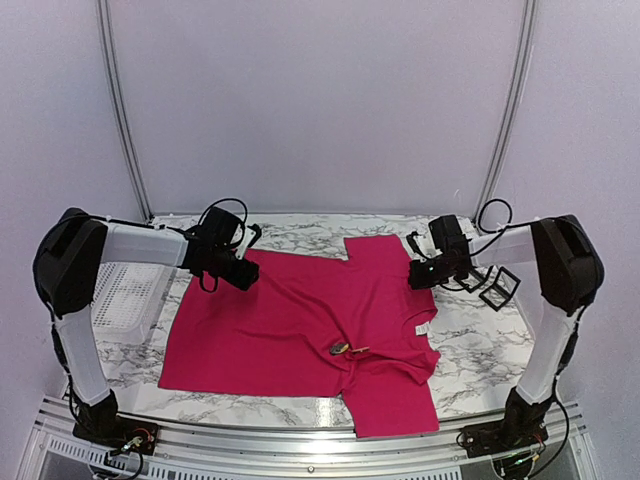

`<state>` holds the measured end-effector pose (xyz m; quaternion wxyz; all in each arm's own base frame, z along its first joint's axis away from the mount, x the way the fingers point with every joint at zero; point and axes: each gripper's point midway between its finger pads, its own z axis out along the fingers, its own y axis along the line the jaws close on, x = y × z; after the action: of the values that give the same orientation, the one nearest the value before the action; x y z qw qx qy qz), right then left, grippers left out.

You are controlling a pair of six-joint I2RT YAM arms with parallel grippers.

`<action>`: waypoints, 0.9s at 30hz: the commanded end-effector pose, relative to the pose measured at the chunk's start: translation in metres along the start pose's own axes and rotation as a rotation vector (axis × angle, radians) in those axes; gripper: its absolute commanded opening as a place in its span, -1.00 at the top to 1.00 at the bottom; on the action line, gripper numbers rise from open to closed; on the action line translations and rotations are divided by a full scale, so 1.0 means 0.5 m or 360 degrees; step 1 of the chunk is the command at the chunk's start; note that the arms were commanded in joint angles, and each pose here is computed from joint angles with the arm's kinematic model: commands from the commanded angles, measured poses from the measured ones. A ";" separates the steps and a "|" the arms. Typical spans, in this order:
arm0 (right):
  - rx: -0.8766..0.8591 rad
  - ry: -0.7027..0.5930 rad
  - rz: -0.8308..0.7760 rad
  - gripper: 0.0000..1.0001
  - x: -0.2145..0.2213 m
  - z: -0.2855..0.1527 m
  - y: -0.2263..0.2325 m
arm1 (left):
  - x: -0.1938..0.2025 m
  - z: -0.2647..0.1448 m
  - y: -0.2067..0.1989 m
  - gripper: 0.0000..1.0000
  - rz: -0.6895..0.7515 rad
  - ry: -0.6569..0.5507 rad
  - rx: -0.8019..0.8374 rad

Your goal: Pin the brooch onto the clothing

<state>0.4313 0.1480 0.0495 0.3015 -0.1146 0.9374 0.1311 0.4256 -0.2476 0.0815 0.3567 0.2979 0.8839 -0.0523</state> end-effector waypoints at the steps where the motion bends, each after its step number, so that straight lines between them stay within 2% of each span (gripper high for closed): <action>1: 0.0014 0.0188 0.0091 1.00 0.021 0.048 -0.042 | 0.127 0.062 0.022 -0.44 -0.0367 0.0319 -0.0056; 8: 0.0025 0.0213 0.0263 1.00 -0.017 0.148 -0.133 | 0.159 0.151 0.121 -0.48 -0.0635 0.0408 -0.0127; 12: 0.0062 0.0120 0.0272 1.00 -0.107 0.177 -0.181 | 0.145 0.186 0.158 -0.48 -0.0722 0.0394 -0.0126; 17: 0.0055 0.0050 0.0177 0.98 -0.181 0.191 -0.196 | 0.102 0.199 0.165 -0.55 -0.0702 0.0320 -0.0088; 22: -0.0030 -0.0075 0.0029 0.96 -0.260 0.135 -0.159 | 0.035 0.154 0.172 -0.59 -0.0620 0.0151 -0.0077; 25: 0.0017 -0.0152 -0.0070 0.95 -0.297 0.063 -0.125 | -0.002 0.101 0.173 -0.60 -0.0576 0.0063 -0.0101; 27: 0.0050 -0.0230 -0.0143 0.94 -0.314 -0.013 -0.072 | -0.024 0.051 0.159 -0.60 -0.0563 0.0001 -0.0090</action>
<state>0.5817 0.1172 0.0451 0.3077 -0.1028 0.9358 0.1379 0.5080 -0.1933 0.0273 0.3152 0.1131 0.9386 -0.0825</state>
